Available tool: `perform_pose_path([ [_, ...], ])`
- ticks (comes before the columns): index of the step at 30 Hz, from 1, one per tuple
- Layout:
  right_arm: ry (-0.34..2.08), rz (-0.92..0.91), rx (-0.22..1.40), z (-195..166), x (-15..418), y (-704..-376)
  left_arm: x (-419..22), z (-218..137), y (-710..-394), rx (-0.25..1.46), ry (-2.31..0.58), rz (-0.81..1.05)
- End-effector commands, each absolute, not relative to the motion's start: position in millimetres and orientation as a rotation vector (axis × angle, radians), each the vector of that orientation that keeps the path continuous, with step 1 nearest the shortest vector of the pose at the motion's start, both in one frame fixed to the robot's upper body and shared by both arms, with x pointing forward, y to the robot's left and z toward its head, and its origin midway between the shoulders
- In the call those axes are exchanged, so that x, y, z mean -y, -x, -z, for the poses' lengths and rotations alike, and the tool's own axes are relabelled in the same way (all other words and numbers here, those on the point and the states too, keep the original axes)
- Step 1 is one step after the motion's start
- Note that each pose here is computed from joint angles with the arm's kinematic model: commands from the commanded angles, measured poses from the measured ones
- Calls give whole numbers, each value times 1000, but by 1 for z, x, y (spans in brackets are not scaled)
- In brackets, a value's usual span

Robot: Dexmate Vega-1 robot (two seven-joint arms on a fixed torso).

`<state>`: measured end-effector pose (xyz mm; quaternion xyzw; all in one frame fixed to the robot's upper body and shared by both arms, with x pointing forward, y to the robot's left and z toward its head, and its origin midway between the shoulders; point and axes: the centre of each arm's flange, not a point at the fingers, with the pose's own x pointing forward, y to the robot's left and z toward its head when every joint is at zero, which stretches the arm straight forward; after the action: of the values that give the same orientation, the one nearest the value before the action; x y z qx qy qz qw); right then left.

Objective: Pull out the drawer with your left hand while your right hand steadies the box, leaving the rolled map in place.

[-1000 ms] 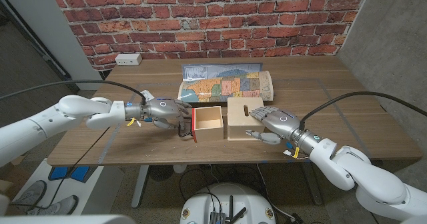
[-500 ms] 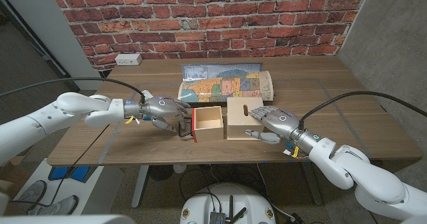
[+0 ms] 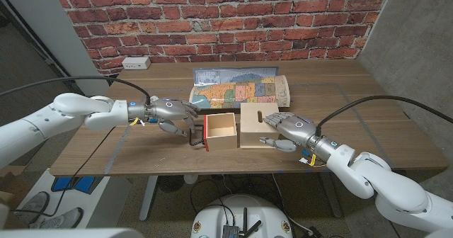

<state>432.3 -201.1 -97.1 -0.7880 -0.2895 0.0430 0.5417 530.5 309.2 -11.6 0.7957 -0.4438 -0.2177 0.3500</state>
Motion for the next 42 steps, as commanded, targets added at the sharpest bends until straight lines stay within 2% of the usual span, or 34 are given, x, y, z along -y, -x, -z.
perform_pose_path([
  [1, 1852, -78, 728, 85, 197, -431, -310, 1, -523, 1138, -2034, 539],
  [21, 1825, -43, 790, 69, 195, -422, -315, -8, -514, 1135, -2035, 475],
  [28, 1721, -19, 796, 62, 195, -425, -321, -11, -511, 1133, -2025, 415],
  [42, 1698, 2, 806, 47, 192, -433, -331, -25, -506, 1105, -1948, 313],
])
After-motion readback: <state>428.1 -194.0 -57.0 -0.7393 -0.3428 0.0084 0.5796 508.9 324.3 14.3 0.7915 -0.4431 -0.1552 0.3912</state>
